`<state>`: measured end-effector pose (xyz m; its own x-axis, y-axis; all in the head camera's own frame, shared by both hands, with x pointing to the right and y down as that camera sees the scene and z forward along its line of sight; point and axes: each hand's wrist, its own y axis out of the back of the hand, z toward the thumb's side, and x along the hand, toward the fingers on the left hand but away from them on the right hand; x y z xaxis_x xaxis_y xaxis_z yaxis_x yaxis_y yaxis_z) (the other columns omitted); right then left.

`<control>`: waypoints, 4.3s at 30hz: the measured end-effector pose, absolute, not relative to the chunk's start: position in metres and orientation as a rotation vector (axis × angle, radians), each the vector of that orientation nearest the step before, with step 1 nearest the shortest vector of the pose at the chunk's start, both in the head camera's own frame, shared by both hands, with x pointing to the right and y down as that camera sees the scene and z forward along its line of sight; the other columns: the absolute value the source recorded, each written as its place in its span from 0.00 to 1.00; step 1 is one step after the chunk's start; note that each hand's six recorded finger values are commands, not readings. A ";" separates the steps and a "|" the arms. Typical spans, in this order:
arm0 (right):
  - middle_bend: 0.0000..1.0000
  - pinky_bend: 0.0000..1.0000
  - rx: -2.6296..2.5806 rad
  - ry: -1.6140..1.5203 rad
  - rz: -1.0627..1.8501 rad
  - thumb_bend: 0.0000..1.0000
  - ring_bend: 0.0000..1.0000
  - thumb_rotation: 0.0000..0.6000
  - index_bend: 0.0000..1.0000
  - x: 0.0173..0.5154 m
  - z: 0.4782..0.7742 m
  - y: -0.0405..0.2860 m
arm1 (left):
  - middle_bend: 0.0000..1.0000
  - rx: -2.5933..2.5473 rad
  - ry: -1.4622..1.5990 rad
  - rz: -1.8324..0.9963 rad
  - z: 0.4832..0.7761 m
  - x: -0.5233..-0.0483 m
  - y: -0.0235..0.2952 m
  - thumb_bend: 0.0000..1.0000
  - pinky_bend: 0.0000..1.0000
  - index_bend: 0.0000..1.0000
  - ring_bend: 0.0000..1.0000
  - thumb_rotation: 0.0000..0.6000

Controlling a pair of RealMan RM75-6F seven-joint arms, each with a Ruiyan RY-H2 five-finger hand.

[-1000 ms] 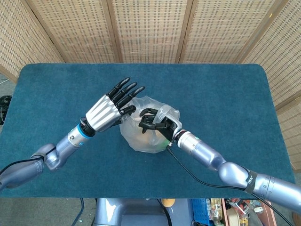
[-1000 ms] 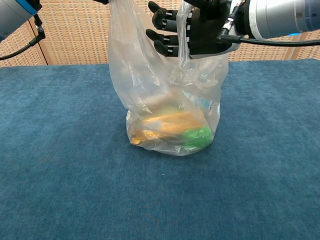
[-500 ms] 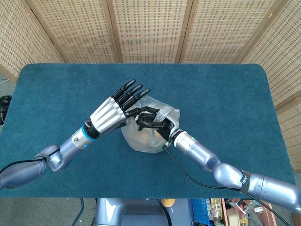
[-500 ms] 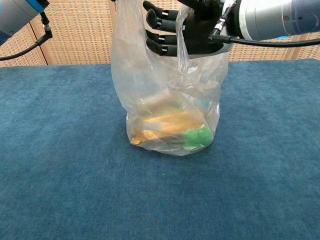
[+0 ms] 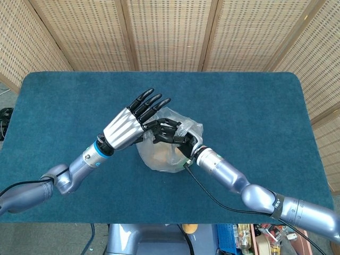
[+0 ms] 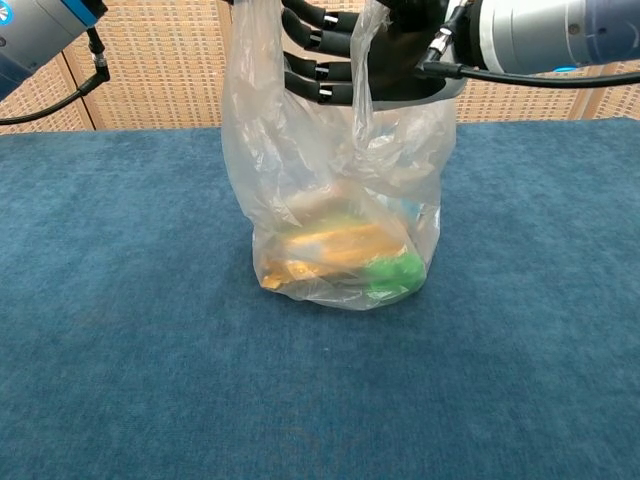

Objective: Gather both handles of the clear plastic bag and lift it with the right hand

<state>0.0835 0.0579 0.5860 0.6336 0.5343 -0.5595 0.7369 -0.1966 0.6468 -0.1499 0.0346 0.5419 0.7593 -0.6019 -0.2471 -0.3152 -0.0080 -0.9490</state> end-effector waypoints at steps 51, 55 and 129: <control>0.39 0.27 1.895 0.950 -0.183 0.00 0.21 1.00 0.33 0.071 0.581 0.061 | 0.00 -1.619 0.812 -0.335 0.543 -0.136 0.012 0.59 0.00 0.57 0.00 1.00; 0.39 0.27 1.892 0.950 -0.180 0.00 0.21 1.00 0.33 0.070 0.582 0.061 | 0.00 -1.618 0.810 -0.345 0.545 -0.134 0.010 0.59 0.00 0.57 0.00 1.00; 0.42 0.11 1.950 0.988 -0.196 0.01 0.24 1.00 0.37 0.081 0.571 0.050 | 0.00 -1.601 0.828 -0.379 0.541 -0.129 -0.003 0.59 0.00 0.56 0.00 1.00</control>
